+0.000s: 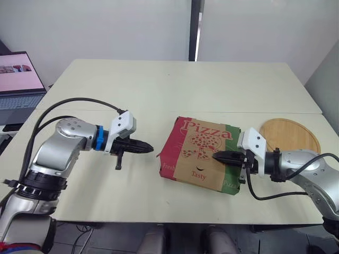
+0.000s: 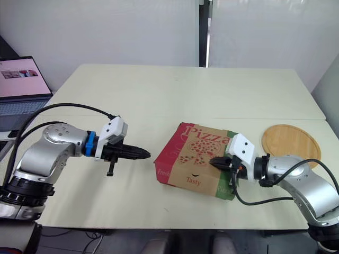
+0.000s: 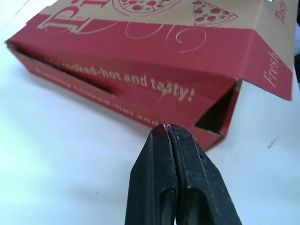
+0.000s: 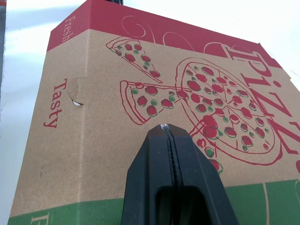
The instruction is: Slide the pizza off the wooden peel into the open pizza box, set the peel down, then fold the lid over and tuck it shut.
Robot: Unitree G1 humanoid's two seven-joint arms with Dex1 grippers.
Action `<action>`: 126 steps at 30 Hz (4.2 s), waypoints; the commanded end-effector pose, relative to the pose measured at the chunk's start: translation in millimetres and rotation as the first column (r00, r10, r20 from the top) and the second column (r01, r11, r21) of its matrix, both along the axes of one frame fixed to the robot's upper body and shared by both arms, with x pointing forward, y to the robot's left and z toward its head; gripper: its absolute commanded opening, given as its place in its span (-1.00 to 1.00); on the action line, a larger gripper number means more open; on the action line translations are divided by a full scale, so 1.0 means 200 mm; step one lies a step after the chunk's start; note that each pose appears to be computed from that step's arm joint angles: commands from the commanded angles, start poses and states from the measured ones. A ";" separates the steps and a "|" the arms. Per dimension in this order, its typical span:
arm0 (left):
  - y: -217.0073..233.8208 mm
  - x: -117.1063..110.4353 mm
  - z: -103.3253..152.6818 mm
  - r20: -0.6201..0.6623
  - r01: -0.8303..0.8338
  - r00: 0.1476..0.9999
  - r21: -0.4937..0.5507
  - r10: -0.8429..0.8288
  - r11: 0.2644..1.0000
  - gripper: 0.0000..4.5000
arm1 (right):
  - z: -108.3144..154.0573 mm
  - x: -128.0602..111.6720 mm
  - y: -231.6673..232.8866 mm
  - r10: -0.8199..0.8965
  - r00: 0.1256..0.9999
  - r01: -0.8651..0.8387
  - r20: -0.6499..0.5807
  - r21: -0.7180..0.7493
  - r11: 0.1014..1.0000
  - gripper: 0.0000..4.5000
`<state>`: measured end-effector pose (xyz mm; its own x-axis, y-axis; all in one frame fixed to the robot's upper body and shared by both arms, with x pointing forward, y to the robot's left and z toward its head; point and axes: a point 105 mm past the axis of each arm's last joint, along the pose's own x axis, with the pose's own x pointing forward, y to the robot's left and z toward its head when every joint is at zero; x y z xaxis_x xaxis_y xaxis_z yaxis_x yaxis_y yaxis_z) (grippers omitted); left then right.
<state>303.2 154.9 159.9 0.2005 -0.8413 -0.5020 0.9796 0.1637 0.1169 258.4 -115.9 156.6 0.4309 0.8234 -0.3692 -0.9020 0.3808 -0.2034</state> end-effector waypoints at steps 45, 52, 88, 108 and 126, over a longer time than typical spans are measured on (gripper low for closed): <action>-0.29 -0.01 0.08 0.052 0.167 0.985 -0.066 -0.164 0.984 -0.99 | -0.01 -0.01 0.08 0.066 0.998 -0.066 0.014 -0.035 0.997 -1.00; -0.37 0.04 0.01 0.053 0.212 0.976 -0.048 -0.210 0.976 -0.99 | 0.05 -0.01 0.08 0.055 0.998 -0.055 0.038 -0.005 0.998 -1.00; -0.41 0.06 0.04 0.066 0.250 0.967 -0.051 -0.246 0.967 -1.00 | 0.14 -0.05 -0.02 0.123 0.926 -0.011 0.357 -0.300 0.954 0.99; -0.42 0.04 -0.05 0.068 0.273 0.960 0.013 -0.273 0.962 -1.00 | -0.01 -0.04 -0.02 0.064 0.936 0.050 0.346 -0.310 0.949 0.99; -0.43 0.06 -0.07 0.084 0.264 0.960 0.032 -0.266 0.964 -1.00 | 0.15 -0.16 -0.17 -0.084 0.996 0.086 0.044 -0.048 0.995 0.99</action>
<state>315.1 70.1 146.4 0.0157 -0.8638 -0.5036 0.9759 -0.0965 0.1959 225.6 -143.3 175.7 0.4922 0.7677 -0.4104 -0.8701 0.4191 -0.2595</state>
